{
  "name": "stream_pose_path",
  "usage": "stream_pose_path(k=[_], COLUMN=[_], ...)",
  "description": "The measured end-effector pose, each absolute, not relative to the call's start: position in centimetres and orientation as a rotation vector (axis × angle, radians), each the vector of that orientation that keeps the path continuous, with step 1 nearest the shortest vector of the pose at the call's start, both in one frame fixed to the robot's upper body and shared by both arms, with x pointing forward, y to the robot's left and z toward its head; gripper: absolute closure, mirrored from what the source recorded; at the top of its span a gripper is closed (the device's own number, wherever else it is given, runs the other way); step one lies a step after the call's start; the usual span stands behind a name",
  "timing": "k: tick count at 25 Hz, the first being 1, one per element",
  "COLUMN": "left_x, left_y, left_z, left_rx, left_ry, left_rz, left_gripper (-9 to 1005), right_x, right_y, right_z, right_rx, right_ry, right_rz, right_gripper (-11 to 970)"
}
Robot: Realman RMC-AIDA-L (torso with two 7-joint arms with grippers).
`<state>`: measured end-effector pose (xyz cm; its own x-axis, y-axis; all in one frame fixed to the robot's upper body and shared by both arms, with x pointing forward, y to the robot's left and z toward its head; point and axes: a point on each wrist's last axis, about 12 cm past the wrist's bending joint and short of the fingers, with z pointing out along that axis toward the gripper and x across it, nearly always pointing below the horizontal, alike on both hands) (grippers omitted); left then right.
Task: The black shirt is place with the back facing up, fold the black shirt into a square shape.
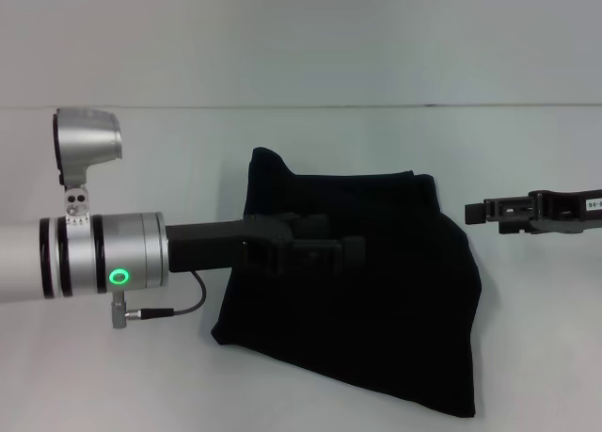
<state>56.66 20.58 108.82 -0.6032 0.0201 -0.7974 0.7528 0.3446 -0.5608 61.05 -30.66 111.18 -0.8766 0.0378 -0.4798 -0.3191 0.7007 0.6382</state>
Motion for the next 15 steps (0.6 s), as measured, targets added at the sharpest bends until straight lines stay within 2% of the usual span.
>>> stream_pose_path(k=[15], left_x=[57.0], left_y=[21.6], left_z=[109.1], left_rx=[0.730], left_ry=[1.935], left_rz=[-1.252], left_gripper=[47], right_x=[59.5], right_y=[-30.3], right_z=[110.0], right_rx=[-0.235], right_ry=[2.534], right_rz=[1.115], right_gripper=[34])
